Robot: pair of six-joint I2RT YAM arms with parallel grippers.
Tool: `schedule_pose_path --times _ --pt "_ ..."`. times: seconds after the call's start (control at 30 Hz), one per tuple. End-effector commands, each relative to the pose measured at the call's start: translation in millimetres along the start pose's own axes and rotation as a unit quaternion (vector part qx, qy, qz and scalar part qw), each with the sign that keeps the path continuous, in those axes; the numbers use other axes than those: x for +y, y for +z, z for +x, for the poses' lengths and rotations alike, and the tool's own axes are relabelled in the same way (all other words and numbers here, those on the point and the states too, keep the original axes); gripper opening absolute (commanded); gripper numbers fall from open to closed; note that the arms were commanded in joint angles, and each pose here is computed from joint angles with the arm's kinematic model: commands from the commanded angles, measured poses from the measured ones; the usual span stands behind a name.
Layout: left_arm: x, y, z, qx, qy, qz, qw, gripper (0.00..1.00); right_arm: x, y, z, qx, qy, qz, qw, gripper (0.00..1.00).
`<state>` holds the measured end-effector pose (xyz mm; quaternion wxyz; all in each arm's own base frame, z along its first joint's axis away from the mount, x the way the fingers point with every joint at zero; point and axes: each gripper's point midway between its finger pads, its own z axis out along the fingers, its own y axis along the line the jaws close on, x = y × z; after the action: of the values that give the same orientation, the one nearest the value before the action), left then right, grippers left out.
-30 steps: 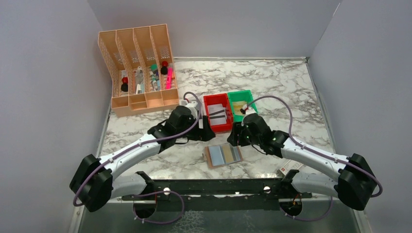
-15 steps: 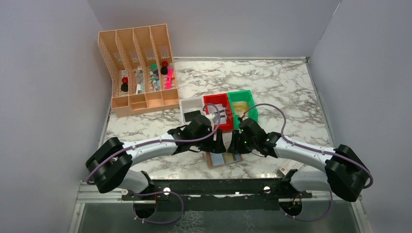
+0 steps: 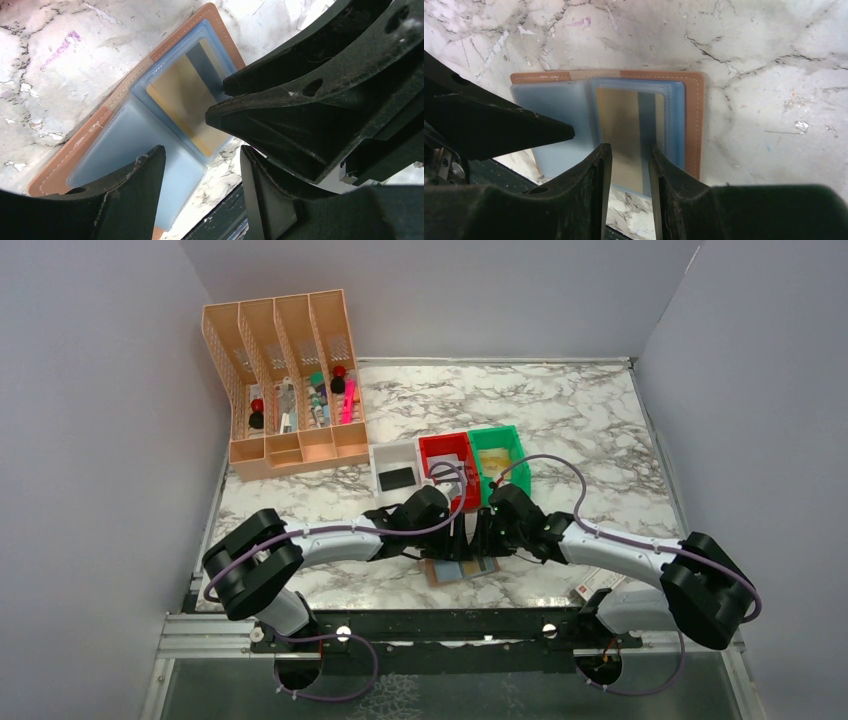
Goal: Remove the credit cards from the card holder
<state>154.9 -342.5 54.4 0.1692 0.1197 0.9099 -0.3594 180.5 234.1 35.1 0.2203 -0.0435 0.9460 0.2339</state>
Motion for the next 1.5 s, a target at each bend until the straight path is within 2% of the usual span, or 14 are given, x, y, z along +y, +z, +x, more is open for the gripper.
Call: schedule_pose_path --times 0.0,0.1,0.33,0.5,0.83,1.07,1.27,1.47 --pt "-8.0 4.0 -11.1 -0.024 0.0 0.006 1.0 0.59 -19.0 9.4 16.5 0.025 0.006 0.033 0.999 0.38" --pt "0.3 6.2 -5.4 -0.019 -0.006 -0.005 1.0 0.58 -21.4 8.5 17.2 0.032 0.004 0.043 0.999 0.36" --pt "8.2 9.7 2.3 -0.017 -0.016 -0.013 1.0 0.53 -19.7 -5.4 -1.0 -0.003 -0.011 0.051 0.999 0.37" --pt "10.2 11.3 2.5 -0.017 -0.014 -0.016 1.0 0.52 -19.8 -7.6 0.1 -0.002 -0.01 0.05 0.999 0.37" --pt "13.3 10.3 4.8 -0.018 -0.015 -0.02 1.0 0.51 -19.4 -7.6 3.0 0.005 -0.013 0.047 0.999 0.37" --pt "13.1 10.5 3.7 -0.019 -0.013 -0.021 1.0 0.51 -10.1 -14.8 -9.6 -0.014 -0.022 0.034 0.999 0.37" --pt "12.8 13.0 4.0 -0.015 -0.011 -0.021 1.0 0.51 -7.8 -2.2 7.0 0.02 -0.024 0.013 0.999 0.37" --pt "14.0 13.3 5.2 -0.013 -0.011 -0.023 1.0 0.51 -21.9 12.3 24.6 0.054 -0.013 0.038 0.998 0.34"
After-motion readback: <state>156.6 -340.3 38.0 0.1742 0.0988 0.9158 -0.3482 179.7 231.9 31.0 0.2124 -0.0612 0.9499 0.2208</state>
